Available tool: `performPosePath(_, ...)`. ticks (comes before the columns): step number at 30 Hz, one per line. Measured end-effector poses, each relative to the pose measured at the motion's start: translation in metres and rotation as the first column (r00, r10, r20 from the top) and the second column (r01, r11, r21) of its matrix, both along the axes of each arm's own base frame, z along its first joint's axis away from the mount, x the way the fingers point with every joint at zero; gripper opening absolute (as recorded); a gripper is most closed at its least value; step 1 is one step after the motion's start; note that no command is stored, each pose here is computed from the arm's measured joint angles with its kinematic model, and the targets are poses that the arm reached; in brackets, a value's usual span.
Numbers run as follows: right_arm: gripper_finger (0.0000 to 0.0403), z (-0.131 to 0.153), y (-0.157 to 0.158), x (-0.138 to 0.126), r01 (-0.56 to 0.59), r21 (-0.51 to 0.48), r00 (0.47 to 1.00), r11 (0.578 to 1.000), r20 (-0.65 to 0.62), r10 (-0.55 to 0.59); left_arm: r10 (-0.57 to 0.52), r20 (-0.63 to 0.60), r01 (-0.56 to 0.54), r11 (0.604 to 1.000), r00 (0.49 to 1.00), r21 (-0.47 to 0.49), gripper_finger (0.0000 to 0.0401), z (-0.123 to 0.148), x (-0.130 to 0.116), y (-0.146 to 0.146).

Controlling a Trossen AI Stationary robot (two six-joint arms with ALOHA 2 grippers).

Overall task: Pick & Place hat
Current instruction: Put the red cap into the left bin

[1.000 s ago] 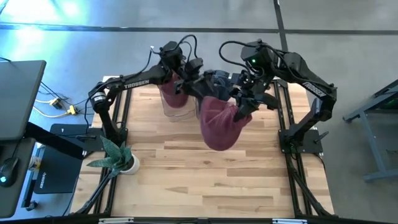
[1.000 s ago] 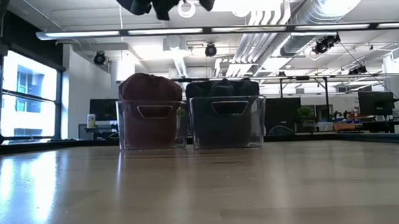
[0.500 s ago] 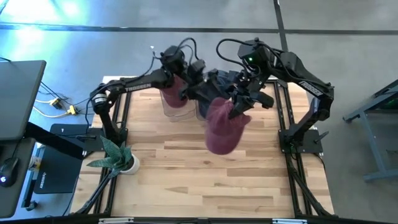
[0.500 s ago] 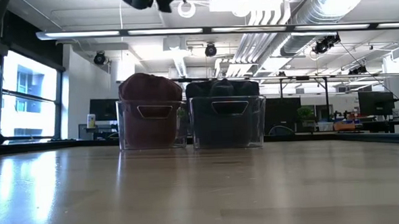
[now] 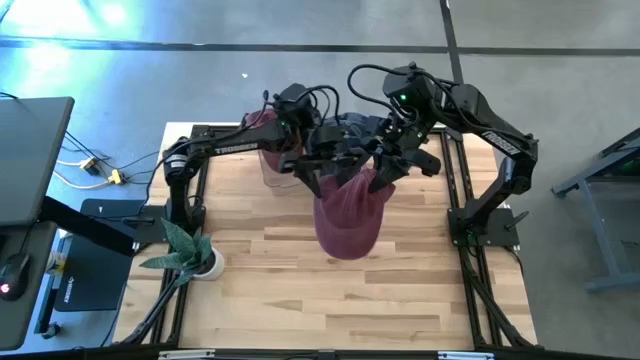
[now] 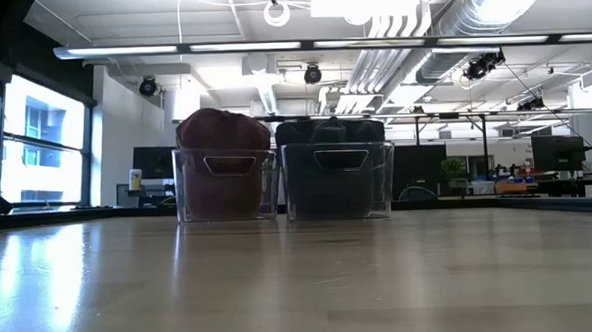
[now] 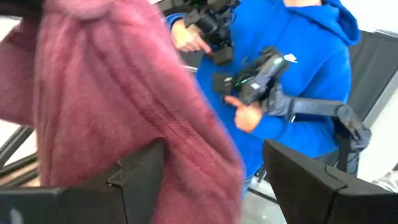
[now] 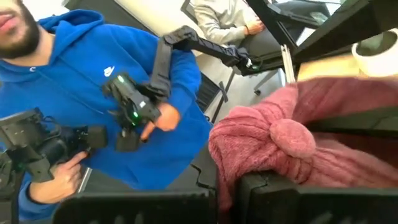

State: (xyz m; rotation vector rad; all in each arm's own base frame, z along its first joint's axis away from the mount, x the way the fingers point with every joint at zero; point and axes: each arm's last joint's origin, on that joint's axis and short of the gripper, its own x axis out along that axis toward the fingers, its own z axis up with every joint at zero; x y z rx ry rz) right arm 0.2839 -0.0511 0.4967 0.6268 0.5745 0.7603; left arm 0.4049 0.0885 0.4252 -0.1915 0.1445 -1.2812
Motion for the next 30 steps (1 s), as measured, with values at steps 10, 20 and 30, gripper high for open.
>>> performPosePath(10, 0.0005, 0.011, 0.005, -0.025, 0.101, -0.049, 0.995, 0.994, -0.016, -0.102, 0.061, 0.065, -0.062, 0.998, 0.996, 0.016, 0.0264, 0.040, -0.030, 0.014)
performPosePath(20, 0.0013, 0.015, 0.006, -0.031, 0.152, -0.120, 0.988, 0.981, 0.034, -0.149, 0.301, 0.114, -0.293, 0.953, 0.947, -0.082, 0.0264, 0.048, -0.040, 0.042)
performPosePath(30, 0.0006, 0.022, 0.004, -0.024, 0.158, -0.155, 0.977, 0.975, 0.170, -0.131, 0.311, -0.029, -0.312, 0.946, 0.950, -0.091, 0.0264, -0.015, 0.012, 0.055)
